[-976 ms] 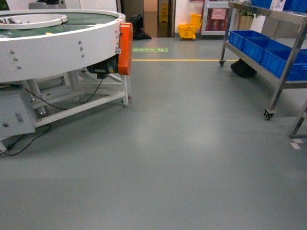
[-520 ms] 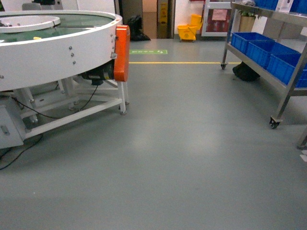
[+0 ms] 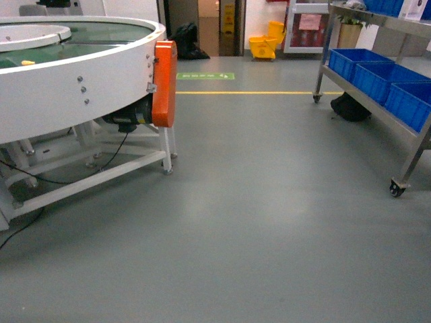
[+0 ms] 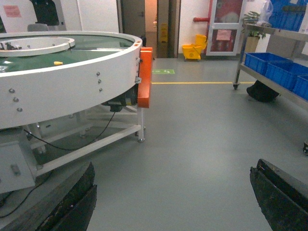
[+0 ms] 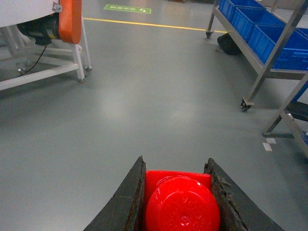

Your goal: Pick red block from blue box to shelf

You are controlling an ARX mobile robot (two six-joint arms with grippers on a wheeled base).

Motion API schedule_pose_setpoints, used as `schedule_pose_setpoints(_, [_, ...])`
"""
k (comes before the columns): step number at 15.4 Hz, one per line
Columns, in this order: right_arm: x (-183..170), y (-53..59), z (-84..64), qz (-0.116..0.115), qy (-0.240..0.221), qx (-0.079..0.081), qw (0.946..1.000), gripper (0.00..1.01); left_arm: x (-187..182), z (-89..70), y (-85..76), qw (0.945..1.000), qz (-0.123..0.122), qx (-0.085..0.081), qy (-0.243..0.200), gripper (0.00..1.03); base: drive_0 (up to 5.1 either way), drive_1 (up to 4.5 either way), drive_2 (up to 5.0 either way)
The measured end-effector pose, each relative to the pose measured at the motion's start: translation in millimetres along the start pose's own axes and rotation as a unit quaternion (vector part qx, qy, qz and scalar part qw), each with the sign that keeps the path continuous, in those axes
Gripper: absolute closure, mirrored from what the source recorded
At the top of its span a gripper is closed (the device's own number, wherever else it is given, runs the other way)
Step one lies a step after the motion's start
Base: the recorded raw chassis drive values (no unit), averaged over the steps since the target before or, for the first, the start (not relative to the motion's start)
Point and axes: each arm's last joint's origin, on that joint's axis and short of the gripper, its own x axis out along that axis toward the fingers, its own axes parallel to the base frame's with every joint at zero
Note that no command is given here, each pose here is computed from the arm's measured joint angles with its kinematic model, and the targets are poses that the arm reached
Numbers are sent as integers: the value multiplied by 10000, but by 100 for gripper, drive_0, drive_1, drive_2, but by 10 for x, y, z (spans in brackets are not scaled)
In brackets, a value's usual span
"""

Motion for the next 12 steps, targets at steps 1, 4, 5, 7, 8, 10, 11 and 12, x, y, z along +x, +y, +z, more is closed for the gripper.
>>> schedule_pose_setpoints(1, [0,0,0,2,0,0,10000,73,0,-6,0,10000,4,0,29,5,0,433,-434])
schedule_pose_setpoints(4, [0,0,2,1,-15,-1,10000,73,0,-2,0,10000,0,0,11,5,0,433,-434])
schedule_pose_setpoints(5, [0,0,0,2,0,0,10000,73,0,-2,0,10000,0,0,10,5,0,433,-434])
schedule_pose_setpoints(7, [0,0,1,-1,-8,0,10000,73,0,-3,0,10000,0,0,13,5,2,435,-432])
schedule_pose_setpoints(8, [0,0,2,-1,-9,0,10000,73,0,-1,0,10000,-2,0,4,5,4,437,-430])
schedule_pose_setpoints(10, [0,0,2,3,-10,-1,10000,73,0,-3,-1,10000,-6,0,13,5,4,437,-430])
schedule_pose_setpoints(11, [0,0,2,1,-10,-1,10000,73,0,-3,0,10000,2,0,13,5,4,437,-430])
schedule_pose_setpoints(12, [0,0,1,2,-4,-1,10000,73,0,-2,0,10000,0,0,10,5,4,437,-430])
